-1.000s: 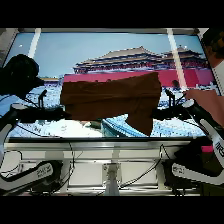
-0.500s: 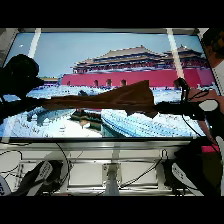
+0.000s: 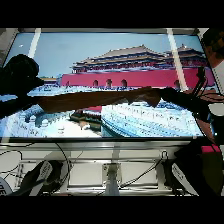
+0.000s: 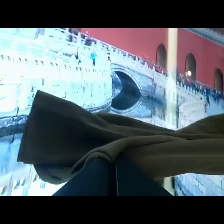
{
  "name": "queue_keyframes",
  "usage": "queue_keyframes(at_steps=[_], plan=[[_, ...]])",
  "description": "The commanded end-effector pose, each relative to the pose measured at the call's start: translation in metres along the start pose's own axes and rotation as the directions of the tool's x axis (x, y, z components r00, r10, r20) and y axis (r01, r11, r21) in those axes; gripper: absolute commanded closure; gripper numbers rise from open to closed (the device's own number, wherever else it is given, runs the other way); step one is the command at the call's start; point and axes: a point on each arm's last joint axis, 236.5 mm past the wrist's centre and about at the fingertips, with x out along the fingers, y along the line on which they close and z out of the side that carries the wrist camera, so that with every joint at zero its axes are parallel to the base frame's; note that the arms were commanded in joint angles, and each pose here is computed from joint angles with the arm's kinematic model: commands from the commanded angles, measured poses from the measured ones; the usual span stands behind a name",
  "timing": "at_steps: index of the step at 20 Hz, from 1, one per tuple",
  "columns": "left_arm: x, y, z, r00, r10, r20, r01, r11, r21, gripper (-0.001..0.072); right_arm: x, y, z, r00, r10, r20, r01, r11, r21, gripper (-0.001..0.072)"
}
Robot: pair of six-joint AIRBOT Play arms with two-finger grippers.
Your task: Fold the clothes and pants, and hang the long-sleeved shirts on hangers.
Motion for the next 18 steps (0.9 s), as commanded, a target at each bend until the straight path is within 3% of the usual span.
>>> queue_keyframes(at_steps=[1,9,18], plan=[[0.007,0.015,-0.003,0.999,0.038,0.015,-0.037,0.997,-0.061,0.0688,0.023,-0.021,0.022,0.992,-0.075,0.101,0.067,0.995,0.077,0.0699],[0.035,0.062,0.005,0.987,0.148,0.068,-0.135,0.975,-0.175,0.0689,0.121,-0.059,-0.011,0.983,-0.182,-0.014,0.183,0.979,0.087,0.0698],[0.093,0.038,0.051,0.926,0.255,0.279,-0.262,0.965,-0.013,0.0688,0.150,-0.086,0.006,0.968,-0.249,0.008,0.248,0.968,0.045,0.0698]])
